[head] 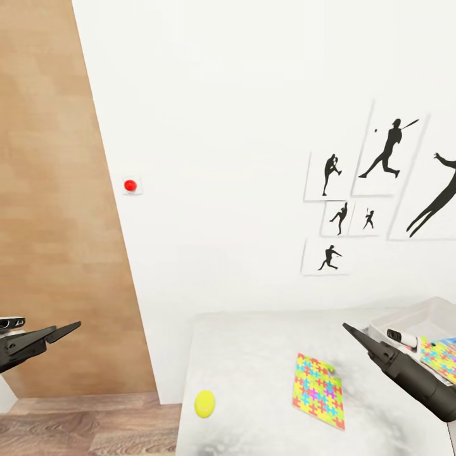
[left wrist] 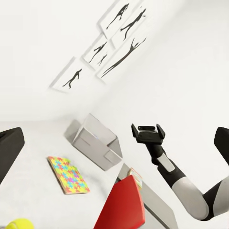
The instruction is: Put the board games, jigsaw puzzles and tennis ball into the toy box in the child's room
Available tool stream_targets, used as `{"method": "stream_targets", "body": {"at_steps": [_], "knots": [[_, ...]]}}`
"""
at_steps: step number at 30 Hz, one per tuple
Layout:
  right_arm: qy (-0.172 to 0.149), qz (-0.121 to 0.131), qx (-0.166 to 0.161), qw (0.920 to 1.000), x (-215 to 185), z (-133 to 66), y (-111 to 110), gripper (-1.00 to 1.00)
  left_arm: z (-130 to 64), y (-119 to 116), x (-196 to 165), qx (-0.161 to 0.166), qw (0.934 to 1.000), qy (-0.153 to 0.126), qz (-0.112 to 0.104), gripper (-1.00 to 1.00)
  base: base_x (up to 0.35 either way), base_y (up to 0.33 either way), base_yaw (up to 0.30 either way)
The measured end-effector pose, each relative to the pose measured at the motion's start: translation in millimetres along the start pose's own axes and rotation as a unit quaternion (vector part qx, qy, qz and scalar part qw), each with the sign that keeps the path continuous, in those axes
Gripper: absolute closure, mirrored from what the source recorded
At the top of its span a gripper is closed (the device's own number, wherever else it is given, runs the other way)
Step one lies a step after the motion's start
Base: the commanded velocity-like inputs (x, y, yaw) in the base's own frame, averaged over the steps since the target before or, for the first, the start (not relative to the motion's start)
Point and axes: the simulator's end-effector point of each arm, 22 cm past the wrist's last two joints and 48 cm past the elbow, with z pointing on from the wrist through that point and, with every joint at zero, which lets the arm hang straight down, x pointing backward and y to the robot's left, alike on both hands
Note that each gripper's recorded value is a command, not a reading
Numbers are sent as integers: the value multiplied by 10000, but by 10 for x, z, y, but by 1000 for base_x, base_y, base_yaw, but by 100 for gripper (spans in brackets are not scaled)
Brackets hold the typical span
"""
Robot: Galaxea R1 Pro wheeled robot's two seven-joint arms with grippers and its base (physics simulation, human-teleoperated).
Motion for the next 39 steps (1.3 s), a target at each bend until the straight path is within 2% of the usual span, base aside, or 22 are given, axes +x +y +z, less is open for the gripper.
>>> {"method": "stream_targets", "body": {"at_steps": [17,26,31,39], "knots": [[26,42,49,10000,8,6,-18,-100,-4,2,-3,-3,10000,-9,-3,-100,0,16,0],[125,75,505,9986,61,19,-214,-100,-4,2,-2,-3,10000,-8,-3,-100,0,43,0],[238,227,836,9960,123,31,-359,-100,-3,3,-1,-3,10000,-6,-5,-100,0,5,0],[552,463,1522,9857,320,79,-652,-100,-3,5,3,-6,10000,-1,-8,-100,0,1,0]]}}
